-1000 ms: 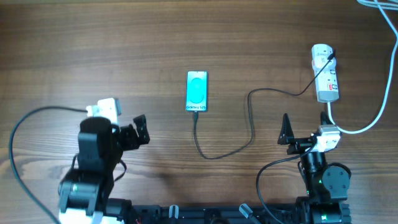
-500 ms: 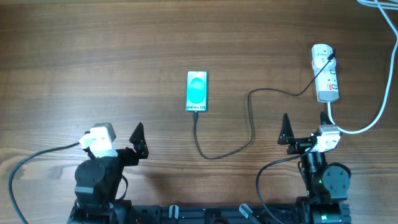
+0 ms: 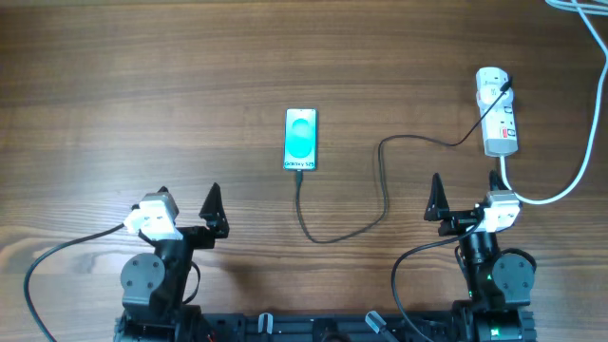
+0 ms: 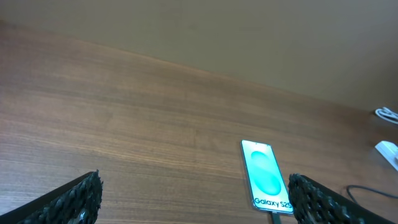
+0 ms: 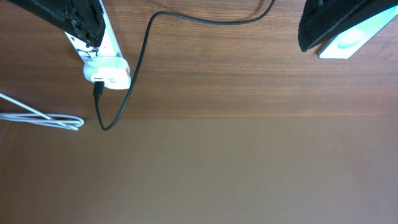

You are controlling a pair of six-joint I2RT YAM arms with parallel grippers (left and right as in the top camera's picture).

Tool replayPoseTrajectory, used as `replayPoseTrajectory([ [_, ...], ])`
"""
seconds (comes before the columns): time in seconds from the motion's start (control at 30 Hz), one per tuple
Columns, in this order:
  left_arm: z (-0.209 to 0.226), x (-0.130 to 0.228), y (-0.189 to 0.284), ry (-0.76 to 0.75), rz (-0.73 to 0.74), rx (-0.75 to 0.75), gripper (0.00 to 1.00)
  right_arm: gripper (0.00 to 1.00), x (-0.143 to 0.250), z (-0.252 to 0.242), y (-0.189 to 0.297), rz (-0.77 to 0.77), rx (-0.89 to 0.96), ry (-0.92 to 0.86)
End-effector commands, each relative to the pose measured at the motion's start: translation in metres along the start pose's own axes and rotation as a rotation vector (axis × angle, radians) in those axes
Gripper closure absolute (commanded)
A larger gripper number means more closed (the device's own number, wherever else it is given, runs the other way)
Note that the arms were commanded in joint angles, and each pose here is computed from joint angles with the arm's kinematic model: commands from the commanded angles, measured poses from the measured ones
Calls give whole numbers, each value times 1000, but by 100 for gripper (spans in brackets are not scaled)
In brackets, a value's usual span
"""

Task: Plug charger to phone and switch on socket

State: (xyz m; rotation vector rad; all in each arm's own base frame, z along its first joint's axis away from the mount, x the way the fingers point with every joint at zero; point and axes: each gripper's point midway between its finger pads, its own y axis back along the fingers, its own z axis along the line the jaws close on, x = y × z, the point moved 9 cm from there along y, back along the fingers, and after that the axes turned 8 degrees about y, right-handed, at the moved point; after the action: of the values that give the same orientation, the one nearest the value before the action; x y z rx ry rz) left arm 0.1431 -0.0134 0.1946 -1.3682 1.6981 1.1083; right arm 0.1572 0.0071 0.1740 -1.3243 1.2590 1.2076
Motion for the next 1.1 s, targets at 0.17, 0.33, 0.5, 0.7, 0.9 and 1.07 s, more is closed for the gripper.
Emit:
replayPoseTrajectory([
  [0.17,9,7,-4,-8,-69,-10,0,0,-1,0,1,-13,1,13],
  [0.33,10,5,-7,-7,-113,1,0,0,-1,0,1,-12,1,13],
  [0.5,9,2,-9,-7,-168,25,0,0,-1,0,1,-13,1,13],
  [0.7,9,-3,-11,-4,-258,37,0,0,-1,0,1,-13,1,13],
  [0.9,9,-6,-11,6,-332,53,0,0,-1,0,1,-13,1,13],
  [1.07,15,-9,-10,18,-368,-17,0,0,-1,0,1,-12,1,13],
])
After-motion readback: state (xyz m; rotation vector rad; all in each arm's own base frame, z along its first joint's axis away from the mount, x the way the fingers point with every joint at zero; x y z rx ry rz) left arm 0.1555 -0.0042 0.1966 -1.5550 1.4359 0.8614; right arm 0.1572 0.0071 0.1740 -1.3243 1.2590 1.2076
